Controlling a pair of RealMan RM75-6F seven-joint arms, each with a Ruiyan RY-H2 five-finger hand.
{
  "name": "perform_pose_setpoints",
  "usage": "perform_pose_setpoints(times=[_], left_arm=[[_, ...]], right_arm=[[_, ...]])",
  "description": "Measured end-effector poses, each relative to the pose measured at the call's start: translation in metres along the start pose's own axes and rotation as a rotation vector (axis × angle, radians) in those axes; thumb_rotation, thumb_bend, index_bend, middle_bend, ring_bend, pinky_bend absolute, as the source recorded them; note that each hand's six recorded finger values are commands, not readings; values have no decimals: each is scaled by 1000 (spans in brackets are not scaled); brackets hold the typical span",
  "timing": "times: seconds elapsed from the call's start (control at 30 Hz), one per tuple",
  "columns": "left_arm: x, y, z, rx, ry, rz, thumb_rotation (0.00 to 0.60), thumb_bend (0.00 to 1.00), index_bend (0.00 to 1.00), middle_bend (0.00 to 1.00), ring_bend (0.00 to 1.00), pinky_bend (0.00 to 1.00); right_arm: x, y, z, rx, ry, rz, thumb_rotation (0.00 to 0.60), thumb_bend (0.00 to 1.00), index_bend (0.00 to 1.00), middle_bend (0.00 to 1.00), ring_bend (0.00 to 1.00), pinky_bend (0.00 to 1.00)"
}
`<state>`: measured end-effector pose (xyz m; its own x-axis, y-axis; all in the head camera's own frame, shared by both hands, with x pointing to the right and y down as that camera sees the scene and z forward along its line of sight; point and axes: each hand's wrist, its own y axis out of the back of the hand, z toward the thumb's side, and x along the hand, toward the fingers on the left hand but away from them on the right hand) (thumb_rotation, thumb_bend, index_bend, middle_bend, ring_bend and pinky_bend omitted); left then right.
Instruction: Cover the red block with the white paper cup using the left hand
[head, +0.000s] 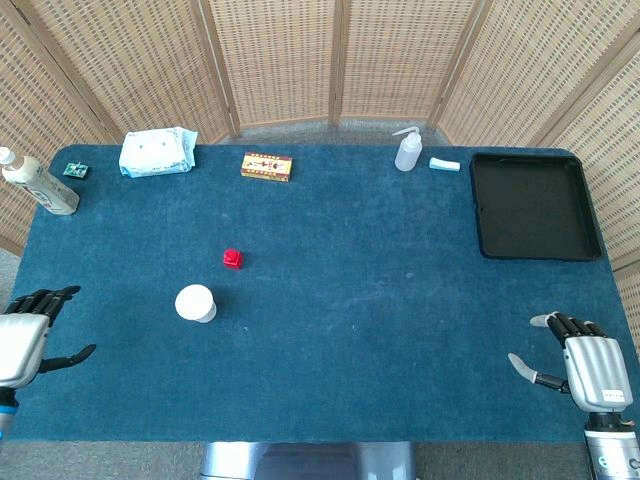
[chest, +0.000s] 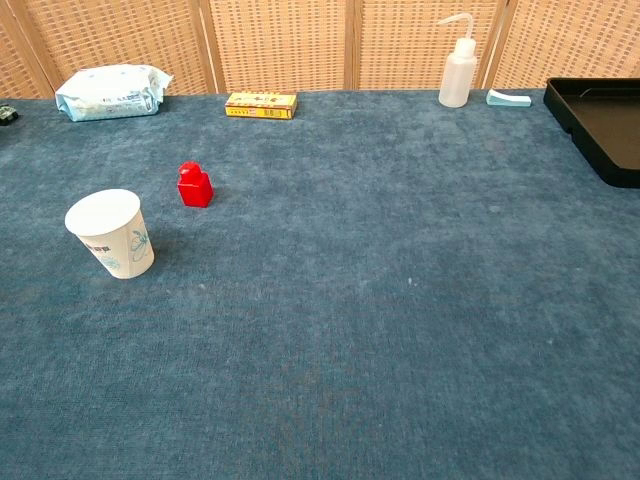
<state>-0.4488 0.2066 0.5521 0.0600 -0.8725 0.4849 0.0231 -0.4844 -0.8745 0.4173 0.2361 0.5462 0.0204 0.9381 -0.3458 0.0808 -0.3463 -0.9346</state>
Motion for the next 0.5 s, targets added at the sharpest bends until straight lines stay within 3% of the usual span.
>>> perform_pose_setpoints(times=[0.3, 0.5], left_arm=[[37, -6, 41, 77, -145, -103, 331, 161, 166, 283, 215, 251], [65, -1, 74, 172, -230, -98, 332, 166, 184, 200, 128, 237]], right_arm=[[7, 4, 1, -30, -1, -16, 137, 274, 367, 410, 444, 418], [12, 3, -1, -35, -5, -13, 132, 275, 366, 410, 443, 415]])
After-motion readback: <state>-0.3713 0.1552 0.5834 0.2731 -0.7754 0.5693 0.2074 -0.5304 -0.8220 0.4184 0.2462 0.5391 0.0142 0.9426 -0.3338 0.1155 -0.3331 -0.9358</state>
